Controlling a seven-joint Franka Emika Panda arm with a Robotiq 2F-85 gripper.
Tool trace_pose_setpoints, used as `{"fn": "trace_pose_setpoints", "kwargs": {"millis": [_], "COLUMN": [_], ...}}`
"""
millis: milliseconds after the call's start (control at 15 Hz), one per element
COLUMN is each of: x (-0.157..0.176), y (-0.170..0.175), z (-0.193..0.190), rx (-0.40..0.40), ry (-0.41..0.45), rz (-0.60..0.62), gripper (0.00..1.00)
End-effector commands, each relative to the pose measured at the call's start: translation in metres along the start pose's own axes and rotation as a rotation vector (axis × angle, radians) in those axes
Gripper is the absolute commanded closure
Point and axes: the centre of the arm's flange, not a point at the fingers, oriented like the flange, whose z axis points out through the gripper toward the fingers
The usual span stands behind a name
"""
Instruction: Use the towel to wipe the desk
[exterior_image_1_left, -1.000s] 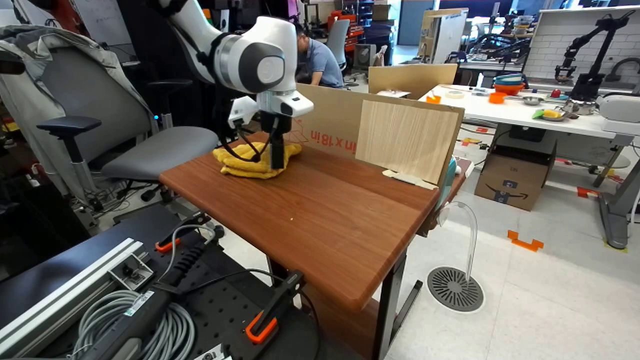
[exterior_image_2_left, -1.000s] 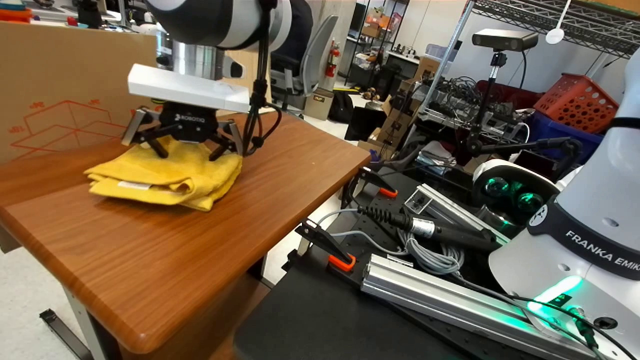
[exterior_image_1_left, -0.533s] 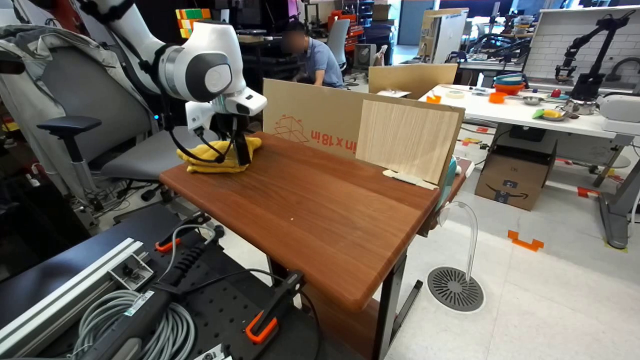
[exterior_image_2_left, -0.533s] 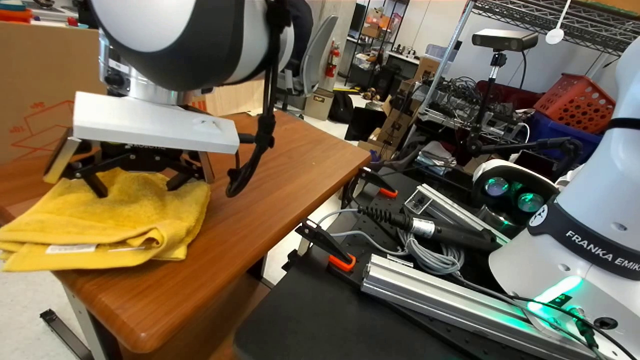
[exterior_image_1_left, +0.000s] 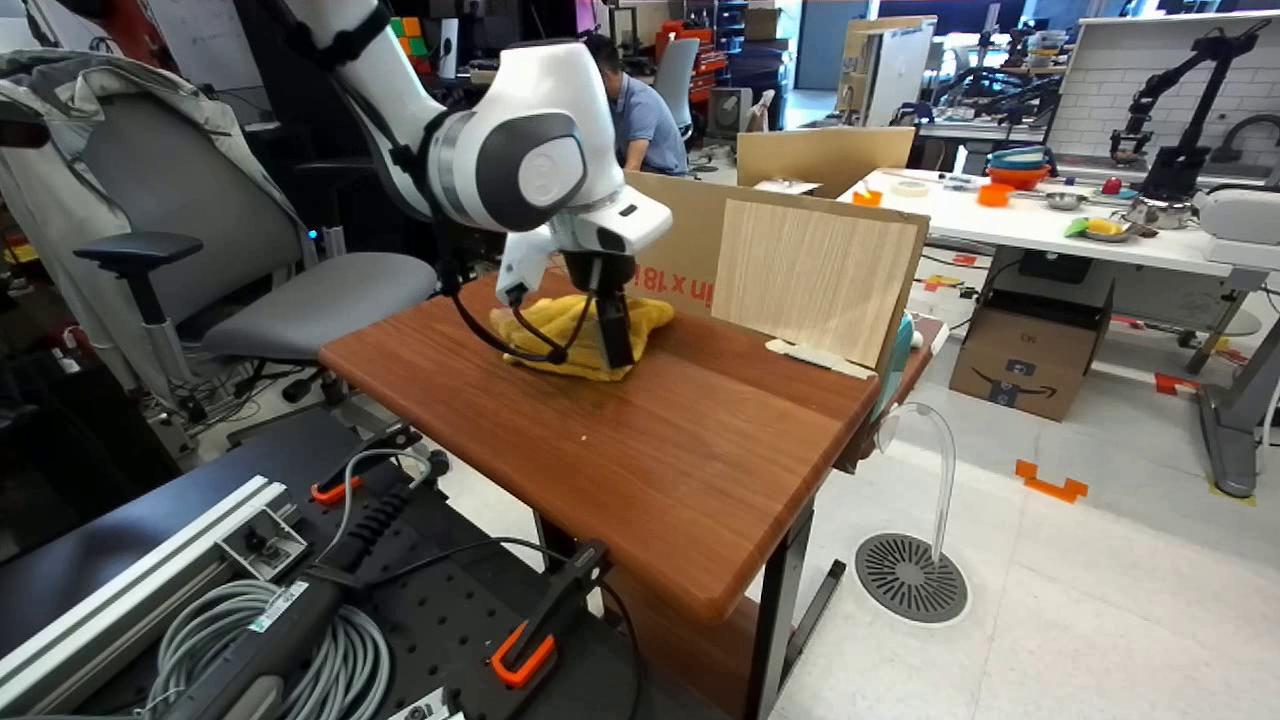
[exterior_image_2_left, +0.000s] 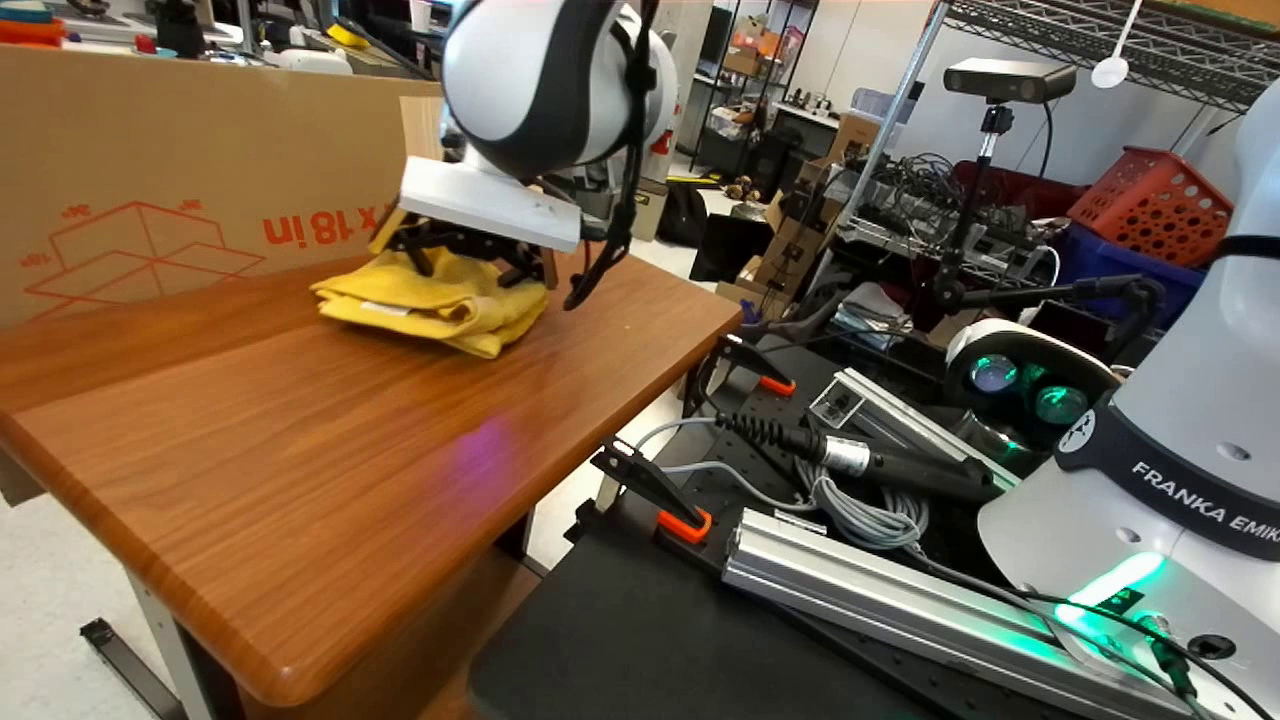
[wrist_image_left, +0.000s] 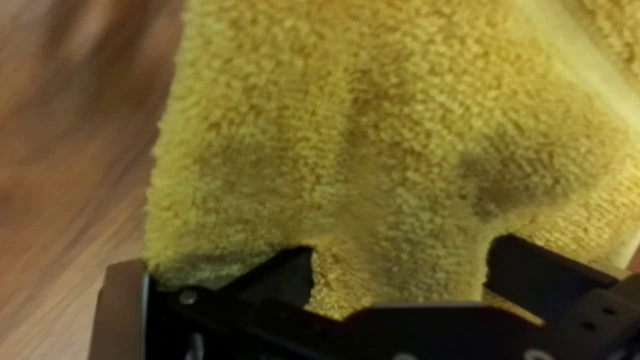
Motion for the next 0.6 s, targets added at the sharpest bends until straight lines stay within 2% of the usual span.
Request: {"fn": "trace_pose_setpoints", "kwargs": {"millis": [0, 200, 400, 533], "x": [0.028, 0.043, 0.037, 0.032], "y": [0.079, 0.127, 0.171, 0.189], "z": [0.022, 0.020, 0.010, -0.006], "rx": [-0.113, -0.187, -0.266, -0.290], "ry": [0.040, 0.051, -0.003, -0.025], "rz": [0.160, 0.297, 0.368, 0.416], "gripper": [0.00, 0.00, 0.00, 0.00]}}
